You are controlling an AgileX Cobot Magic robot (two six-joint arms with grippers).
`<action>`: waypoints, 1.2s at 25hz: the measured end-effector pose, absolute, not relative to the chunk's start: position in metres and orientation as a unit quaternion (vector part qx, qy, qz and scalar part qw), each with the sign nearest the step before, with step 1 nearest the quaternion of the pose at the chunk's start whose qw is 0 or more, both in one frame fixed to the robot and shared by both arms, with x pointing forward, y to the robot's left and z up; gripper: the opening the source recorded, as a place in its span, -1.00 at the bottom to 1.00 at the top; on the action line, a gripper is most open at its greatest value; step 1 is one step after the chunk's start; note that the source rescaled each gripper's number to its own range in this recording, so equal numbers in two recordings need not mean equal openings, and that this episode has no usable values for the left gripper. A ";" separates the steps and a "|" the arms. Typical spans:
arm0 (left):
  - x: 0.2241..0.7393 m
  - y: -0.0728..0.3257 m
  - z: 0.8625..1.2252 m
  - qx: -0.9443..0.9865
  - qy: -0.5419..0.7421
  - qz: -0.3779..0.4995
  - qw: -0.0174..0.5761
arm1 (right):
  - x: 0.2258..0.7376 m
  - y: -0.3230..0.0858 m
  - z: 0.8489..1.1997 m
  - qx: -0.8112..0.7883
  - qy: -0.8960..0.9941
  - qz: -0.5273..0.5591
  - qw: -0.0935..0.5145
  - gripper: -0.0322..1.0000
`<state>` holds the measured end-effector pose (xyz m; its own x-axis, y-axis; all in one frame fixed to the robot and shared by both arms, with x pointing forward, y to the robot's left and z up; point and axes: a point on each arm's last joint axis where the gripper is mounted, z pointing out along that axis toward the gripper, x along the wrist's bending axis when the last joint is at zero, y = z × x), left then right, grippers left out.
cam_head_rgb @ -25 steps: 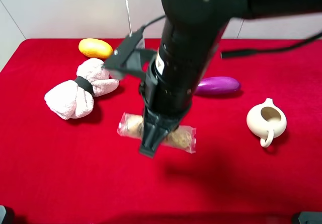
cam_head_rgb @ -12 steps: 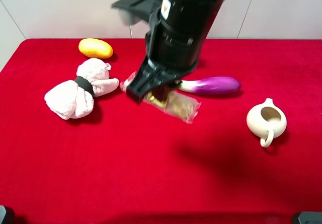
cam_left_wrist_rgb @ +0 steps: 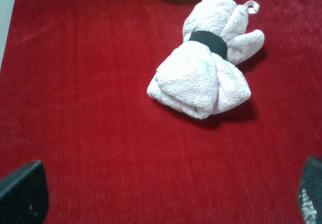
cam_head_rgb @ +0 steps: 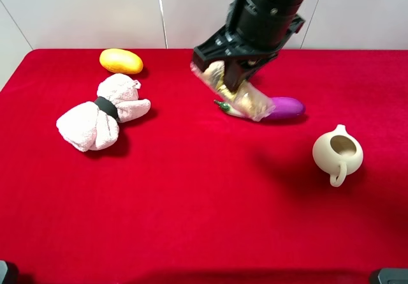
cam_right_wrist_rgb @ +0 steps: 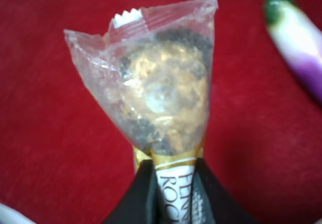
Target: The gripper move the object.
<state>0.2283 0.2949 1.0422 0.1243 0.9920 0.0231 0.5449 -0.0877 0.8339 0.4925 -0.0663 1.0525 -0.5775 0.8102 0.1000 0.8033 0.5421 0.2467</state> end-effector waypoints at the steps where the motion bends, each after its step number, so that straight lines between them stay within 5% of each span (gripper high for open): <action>1: 0.228 0.295 1.042 0.664 0.579 0.321 0.348 | 0.497 -0.071 1.053 0.468 0.874 0.134 0.014 -0.94; 17: 0.228 0.295 1.042 0.664 0.579 0.321 0.348 | 0.591 -0.144 1.046 0.575 0.805 0.140 0.045 -0.94; 30: 0.228 0.295 1.042 0.664 0.579 0.321 0.348 | 0.661 -0.143 1.014 0.597 0.787 0.143 0.051 -0.94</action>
<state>0.2283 0.2949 1.0422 0.1243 0.9920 0.0231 0.5449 -0.0877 0.8339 0.6611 -0.1430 1.0135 -0.2813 0.9554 0.0902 0.9258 0.2455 0.2873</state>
